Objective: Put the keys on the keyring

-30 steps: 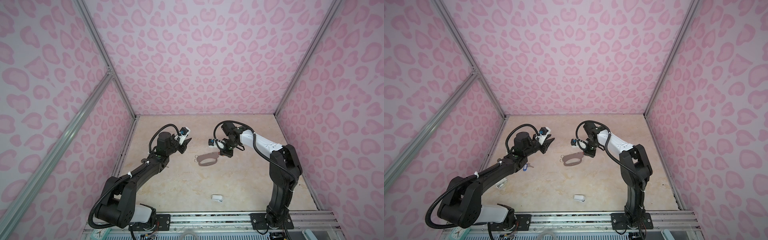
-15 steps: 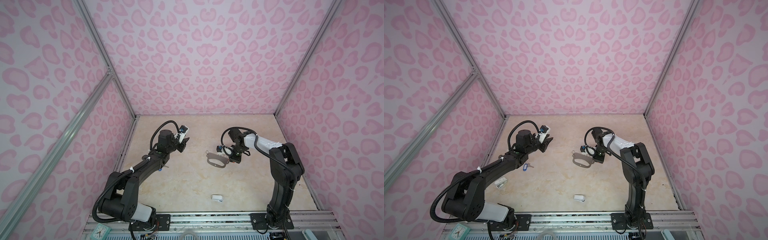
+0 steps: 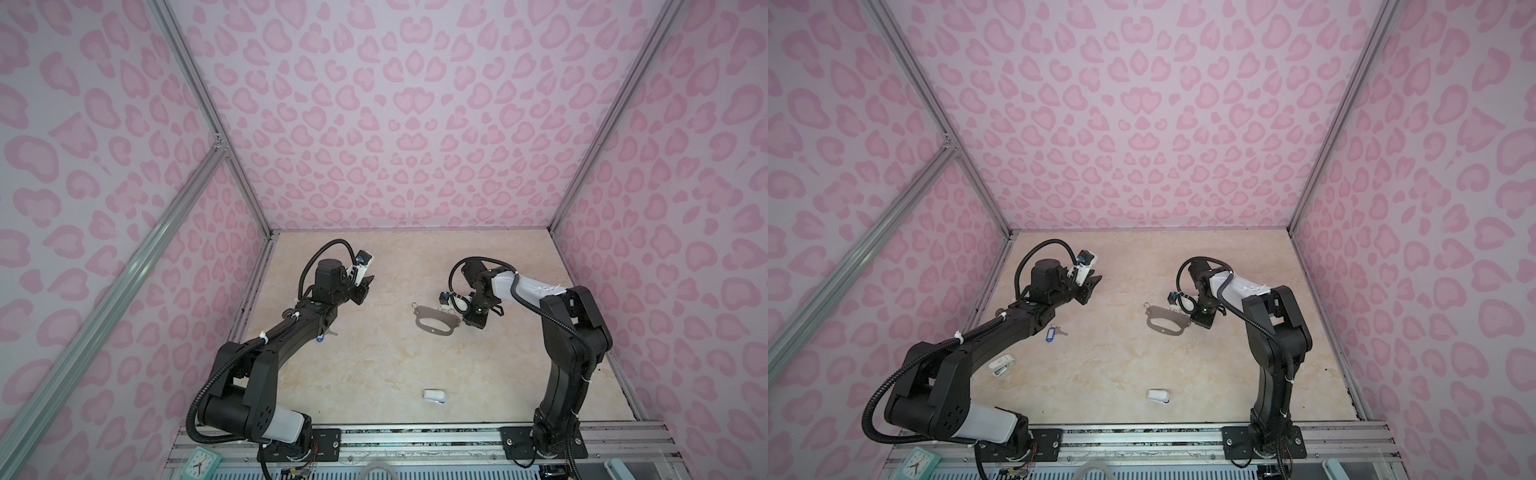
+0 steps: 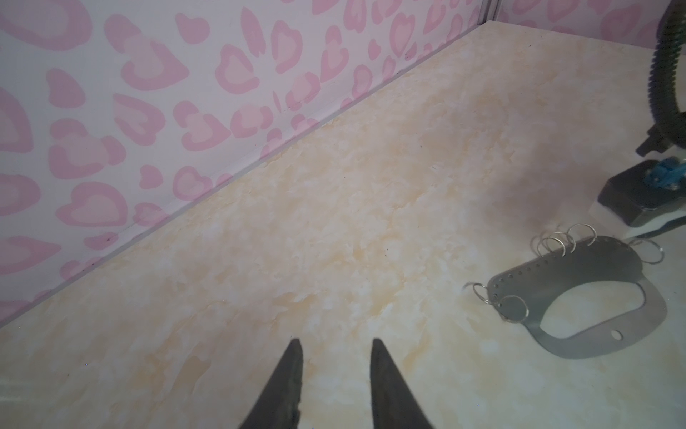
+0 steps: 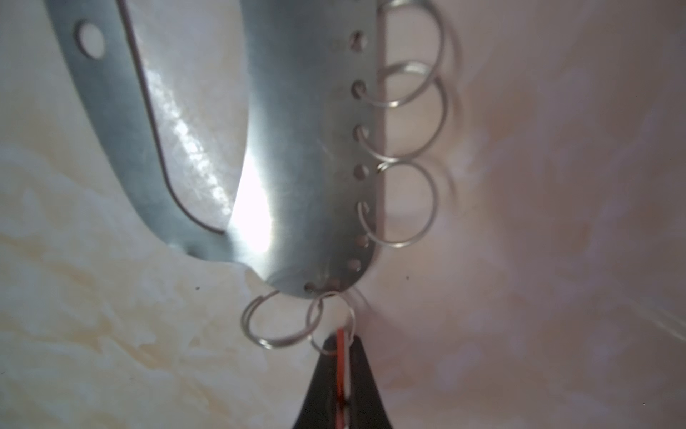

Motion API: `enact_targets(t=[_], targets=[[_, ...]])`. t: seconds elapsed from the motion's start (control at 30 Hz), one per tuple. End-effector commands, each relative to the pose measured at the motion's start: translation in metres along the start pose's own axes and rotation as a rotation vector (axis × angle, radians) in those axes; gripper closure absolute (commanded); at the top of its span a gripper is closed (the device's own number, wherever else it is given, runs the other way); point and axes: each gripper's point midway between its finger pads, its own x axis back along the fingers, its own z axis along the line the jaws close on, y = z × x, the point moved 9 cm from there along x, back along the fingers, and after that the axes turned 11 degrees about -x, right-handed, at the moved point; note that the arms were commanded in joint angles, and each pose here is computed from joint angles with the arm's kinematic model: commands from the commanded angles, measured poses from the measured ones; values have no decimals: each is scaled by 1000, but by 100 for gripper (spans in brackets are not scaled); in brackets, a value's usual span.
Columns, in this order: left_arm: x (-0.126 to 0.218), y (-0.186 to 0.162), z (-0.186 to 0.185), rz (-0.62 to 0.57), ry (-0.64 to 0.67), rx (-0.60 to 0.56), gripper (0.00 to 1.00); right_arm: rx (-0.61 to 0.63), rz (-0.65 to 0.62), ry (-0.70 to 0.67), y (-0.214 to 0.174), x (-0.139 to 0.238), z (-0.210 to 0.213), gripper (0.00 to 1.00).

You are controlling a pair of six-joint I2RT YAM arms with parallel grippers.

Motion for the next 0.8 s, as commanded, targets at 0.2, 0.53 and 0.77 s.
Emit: enact_targets(t=[0.2, 0.53, 0.77], targets=[[13, -13, 13, 44, 63, 157, 58, -90, 127, -119, -28, 12, 0, 71], [21, -36, 24, 170, 142, 527, 47, -169, -121, -303, -35, 63, -12, 64], [32, -61, 24, 405, 231, 750, 47, -168, -465, -296, -3, 104, 17, 65]])
